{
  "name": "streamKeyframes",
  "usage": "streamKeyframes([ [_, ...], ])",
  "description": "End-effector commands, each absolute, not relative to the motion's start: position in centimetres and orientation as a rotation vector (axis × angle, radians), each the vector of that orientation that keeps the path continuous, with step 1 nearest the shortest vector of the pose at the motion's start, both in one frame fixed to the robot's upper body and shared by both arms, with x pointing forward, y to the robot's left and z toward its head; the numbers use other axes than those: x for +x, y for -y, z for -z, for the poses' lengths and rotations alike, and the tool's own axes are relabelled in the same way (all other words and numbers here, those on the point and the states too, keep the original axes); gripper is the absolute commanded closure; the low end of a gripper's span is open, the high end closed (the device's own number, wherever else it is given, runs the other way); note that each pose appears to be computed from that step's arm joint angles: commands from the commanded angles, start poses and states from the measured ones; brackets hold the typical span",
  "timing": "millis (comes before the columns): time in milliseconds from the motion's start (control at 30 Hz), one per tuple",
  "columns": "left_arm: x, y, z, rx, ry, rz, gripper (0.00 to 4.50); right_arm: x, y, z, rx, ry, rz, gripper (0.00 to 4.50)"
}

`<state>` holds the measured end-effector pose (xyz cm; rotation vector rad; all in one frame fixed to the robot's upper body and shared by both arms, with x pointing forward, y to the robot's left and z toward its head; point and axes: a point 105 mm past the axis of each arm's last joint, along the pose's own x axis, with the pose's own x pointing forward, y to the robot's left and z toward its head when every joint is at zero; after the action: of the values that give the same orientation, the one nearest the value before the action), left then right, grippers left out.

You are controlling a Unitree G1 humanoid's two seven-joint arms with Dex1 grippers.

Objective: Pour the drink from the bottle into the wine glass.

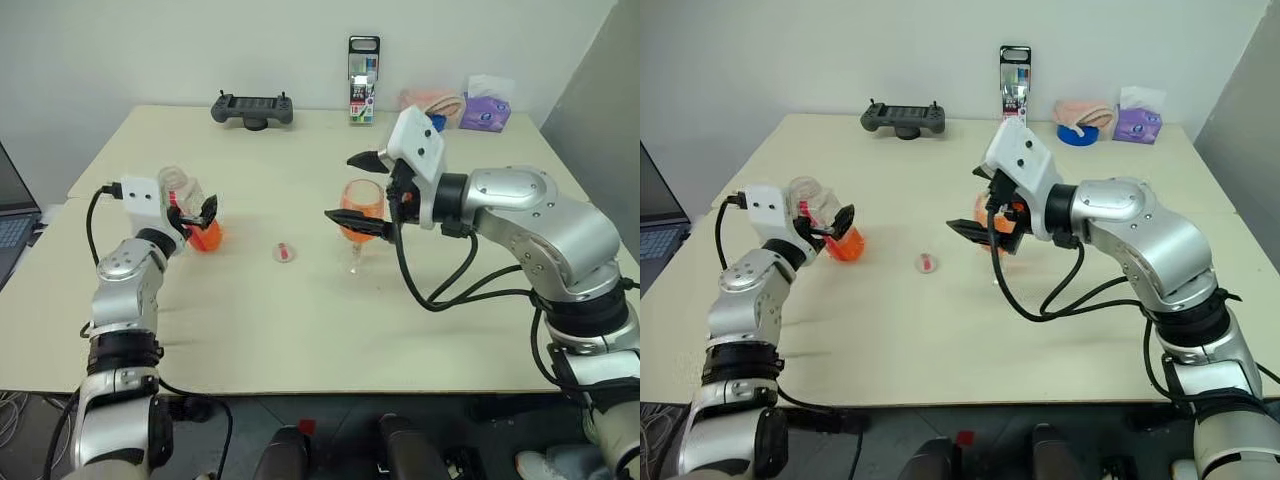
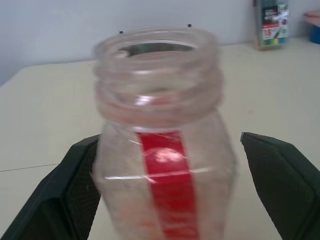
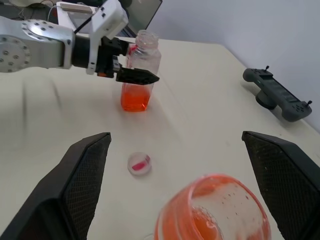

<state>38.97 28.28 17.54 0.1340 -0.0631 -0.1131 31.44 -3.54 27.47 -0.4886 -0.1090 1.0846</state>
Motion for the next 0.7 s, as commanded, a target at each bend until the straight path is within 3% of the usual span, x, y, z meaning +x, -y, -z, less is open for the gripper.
streamKeyframes([
  [33, 36.6, -28.3, -22.8, 0.181, 0.168, 0.206, 0.05, 30.4, 4.9, -30.4, -0.476, 0.23, -1.1, 0.0],
  [133, 35.2, -28.7, -25.1, 0.208, 0.181, 0.253, 0.05, 30.1, 6.1, -31.5, -0.438, 0.263, -1.111, 0.0],
  [267, 32.6, -26.3, -28.3, 0.233, 0.182, 0.489, 0.05, 30.1, 8.7, -32.1, -0.392, 0.264, -1.098, 0.0],
  [333, 32.4, -26.0, -28.6, 0.345, 0.138, 0.521, 0.05, 30.8, 10.8, -31.5, -0.393, 0.231, -1.031, 0.0],
  [433, 31.4, -23.6, -30.9, 0.317, 0.176, 0.687, 0.05, 31.1, 13.6, -30.2, -0.346, 0.152, -0.977, 0.0],
  [533, 30.0, -21.0, -29.8, 0.334, 0.097, 0.899, 0.05, 31.0, 14.9, -29.3, -0.316, 0.114, -0.957, 0.0],
  [700, 30.0, -20.7, -29.1, 0.327, 0.041, 0.998, 0.05, 29.8, 15.7, -27.5, -0.24, 0.057, -1.025, 0.0],
])
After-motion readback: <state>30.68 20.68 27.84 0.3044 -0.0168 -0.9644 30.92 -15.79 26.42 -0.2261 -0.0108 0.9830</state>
